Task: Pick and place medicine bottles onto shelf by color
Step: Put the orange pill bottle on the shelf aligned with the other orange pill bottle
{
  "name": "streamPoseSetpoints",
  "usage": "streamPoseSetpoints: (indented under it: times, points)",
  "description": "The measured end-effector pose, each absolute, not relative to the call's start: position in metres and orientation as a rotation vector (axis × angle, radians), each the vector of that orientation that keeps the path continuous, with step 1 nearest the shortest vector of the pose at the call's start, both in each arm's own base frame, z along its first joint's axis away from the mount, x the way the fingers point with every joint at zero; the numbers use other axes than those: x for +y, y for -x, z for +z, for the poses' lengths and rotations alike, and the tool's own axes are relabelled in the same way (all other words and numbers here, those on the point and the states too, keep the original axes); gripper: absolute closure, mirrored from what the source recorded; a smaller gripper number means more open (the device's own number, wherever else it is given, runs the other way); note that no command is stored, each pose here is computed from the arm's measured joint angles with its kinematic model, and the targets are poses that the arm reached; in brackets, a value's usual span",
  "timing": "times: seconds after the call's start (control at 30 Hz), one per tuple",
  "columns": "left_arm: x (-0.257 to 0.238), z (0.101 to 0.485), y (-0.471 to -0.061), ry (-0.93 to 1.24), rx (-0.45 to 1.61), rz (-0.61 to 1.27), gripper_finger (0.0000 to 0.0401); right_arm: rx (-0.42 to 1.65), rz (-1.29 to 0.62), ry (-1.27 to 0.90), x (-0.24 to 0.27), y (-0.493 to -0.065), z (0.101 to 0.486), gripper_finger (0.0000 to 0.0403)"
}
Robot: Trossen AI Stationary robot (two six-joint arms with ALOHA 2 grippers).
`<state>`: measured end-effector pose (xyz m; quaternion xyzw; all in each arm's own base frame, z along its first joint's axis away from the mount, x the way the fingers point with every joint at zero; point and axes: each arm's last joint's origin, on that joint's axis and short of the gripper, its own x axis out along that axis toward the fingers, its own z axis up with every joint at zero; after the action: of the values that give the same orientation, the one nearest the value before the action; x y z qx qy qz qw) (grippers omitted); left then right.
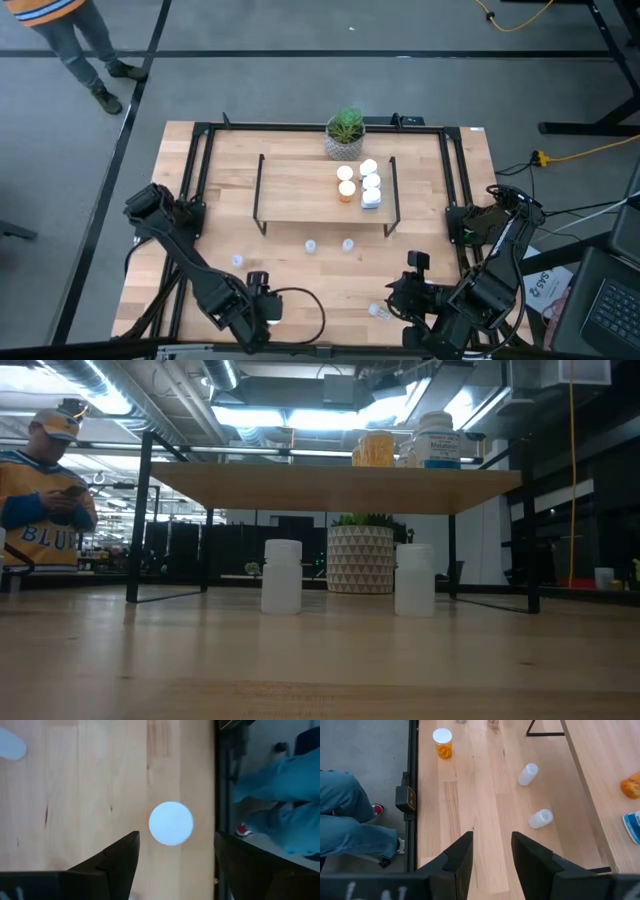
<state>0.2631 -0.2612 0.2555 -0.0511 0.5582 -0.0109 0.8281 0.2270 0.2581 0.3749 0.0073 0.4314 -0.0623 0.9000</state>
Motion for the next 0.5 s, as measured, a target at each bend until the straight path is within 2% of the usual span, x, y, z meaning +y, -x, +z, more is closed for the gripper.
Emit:
streamPoseSetpoints:
  times: [0.5]
  points:
    - [-0.270,0.221,-0.274,0.035,1.245,0.017,0.0150,0.893,-0.128,-0.015,0.258,-0.227,0.375,0.0266]
